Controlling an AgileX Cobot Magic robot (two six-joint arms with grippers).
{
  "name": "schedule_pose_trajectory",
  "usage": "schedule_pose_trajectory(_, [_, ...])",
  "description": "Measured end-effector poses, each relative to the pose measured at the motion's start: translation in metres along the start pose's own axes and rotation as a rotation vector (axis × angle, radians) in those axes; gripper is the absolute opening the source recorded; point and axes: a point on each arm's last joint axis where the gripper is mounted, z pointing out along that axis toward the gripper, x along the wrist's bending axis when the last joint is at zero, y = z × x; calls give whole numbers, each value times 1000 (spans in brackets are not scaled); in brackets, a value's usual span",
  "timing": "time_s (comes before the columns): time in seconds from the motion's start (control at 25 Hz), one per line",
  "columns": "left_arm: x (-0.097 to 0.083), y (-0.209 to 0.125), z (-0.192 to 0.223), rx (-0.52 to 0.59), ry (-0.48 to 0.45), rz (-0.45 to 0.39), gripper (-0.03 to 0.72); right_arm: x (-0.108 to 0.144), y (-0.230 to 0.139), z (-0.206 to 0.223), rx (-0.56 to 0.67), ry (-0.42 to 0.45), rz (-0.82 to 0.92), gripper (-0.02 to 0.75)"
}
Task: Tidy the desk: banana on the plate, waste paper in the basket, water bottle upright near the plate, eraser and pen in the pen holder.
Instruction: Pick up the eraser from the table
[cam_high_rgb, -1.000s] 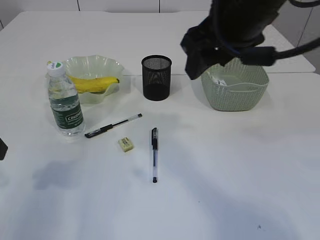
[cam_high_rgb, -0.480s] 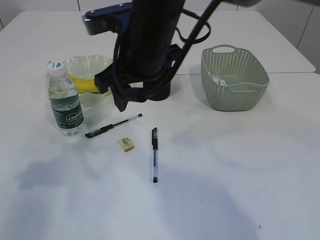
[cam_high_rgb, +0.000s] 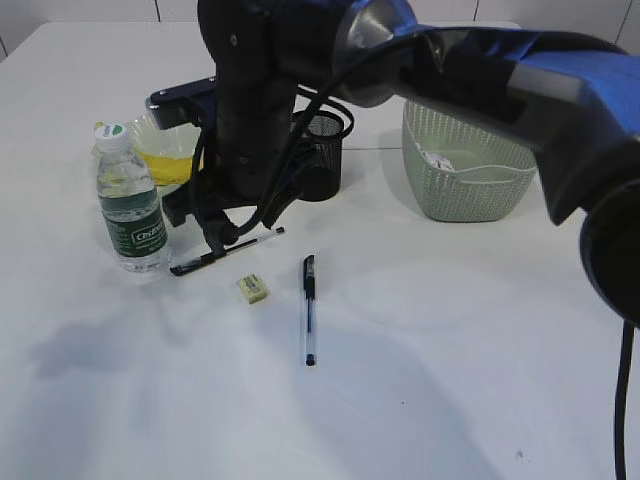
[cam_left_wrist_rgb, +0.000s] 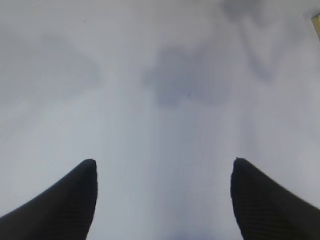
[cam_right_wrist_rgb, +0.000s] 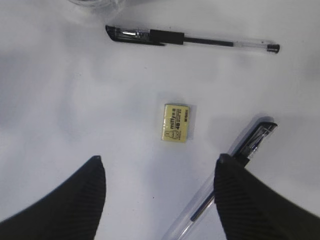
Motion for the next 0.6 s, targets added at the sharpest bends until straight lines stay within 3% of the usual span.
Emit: schedule_pose_trajectory(0.6, [0,0,0,0,0,0,591,-1,-8,62,113,-20,30,501])
